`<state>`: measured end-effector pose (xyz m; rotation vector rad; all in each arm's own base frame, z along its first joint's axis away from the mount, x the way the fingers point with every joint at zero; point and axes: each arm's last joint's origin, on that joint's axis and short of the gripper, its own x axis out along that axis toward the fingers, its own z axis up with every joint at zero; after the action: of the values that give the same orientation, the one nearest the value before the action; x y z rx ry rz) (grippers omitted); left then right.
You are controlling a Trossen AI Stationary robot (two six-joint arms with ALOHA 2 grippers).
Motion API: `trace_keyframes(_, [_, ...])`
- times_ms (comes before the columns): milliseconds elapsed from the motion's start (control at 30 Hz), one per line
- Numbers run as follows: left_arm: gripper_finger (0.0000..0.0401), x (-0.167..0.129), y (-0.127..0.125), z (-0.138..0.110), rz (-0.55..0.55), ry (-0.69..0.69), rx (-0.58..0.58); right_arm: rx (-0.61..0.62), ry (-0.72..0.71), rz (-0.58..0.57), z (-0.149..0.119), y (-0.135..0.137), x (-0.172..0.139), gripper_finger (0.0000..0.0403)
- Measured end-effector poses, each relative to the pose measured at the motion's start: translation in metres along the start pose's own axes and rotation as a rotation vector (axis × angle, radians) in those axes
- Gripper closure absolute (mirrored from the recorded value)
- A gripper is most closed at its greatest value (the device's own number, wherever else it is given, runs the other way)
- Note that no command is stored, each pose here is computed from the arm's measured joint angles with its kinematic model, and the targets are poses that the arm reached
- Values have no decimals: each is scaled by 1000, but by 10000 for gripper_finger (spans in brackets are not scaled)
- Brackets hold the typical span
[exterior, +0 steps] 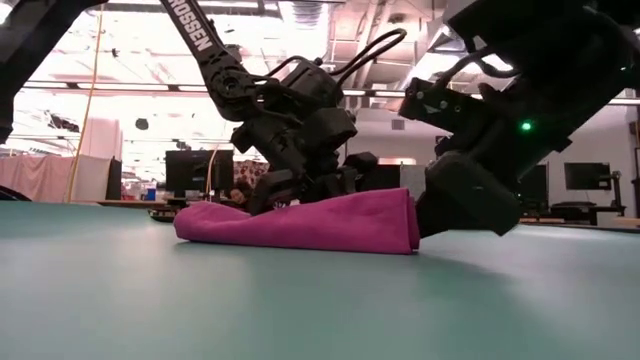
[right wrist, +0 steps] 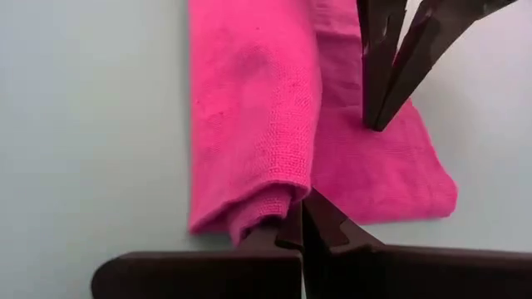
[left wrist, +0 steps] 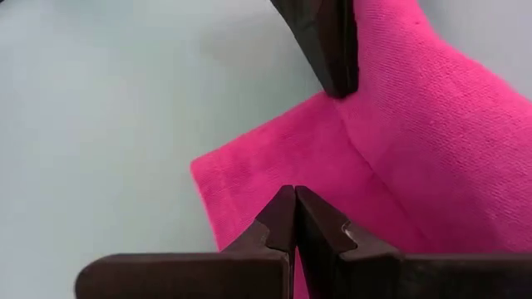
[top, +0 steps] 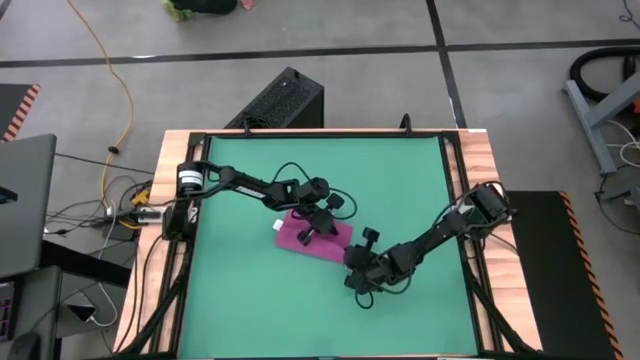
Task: Roll towel into tight, uniform cylinder
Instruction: Roll the pink towel
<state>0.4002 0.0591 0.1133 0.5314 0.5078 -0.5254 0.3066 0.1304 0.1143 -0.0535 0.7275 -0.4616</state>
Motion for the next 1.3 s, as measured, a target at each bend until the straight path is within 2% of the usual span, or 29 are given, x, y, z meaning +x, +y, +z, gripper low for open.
trace_keyframes(133, [401, 0, 0, 0, 2, -1, -1, -3, 6, 7, 0, 0, 0, 395])
trace_keyframes(300, [401, -1, 2, -2, 28, 24, -2, 21, 46, 101, 2, 1, 2, 395])
trace_keyframes(567, [401, -1, 3, -2, 34, 28, -6, -3, 45, 173, 5, 4, 2, 395])
trace_keyframes(800, [401, -2, 4, -4, 43, 36, -21, -11, 19, 126, 4, 4, -3, 390])
trace_keyframes(967, [401, -4, 7, -6, 52, 39, -40, 5, -25, 146, 13, 4, -20, 389])
trace_keyframes(1167, [401, -5, 8, -7, 55, 40, -43, 11, -98, 65, 21, -1, -42, 389])
trace_keyframes(1300, [401, -5, 8, -7, 54, 40, -43, 56, -149, 86, 28, 0, -49, 389])
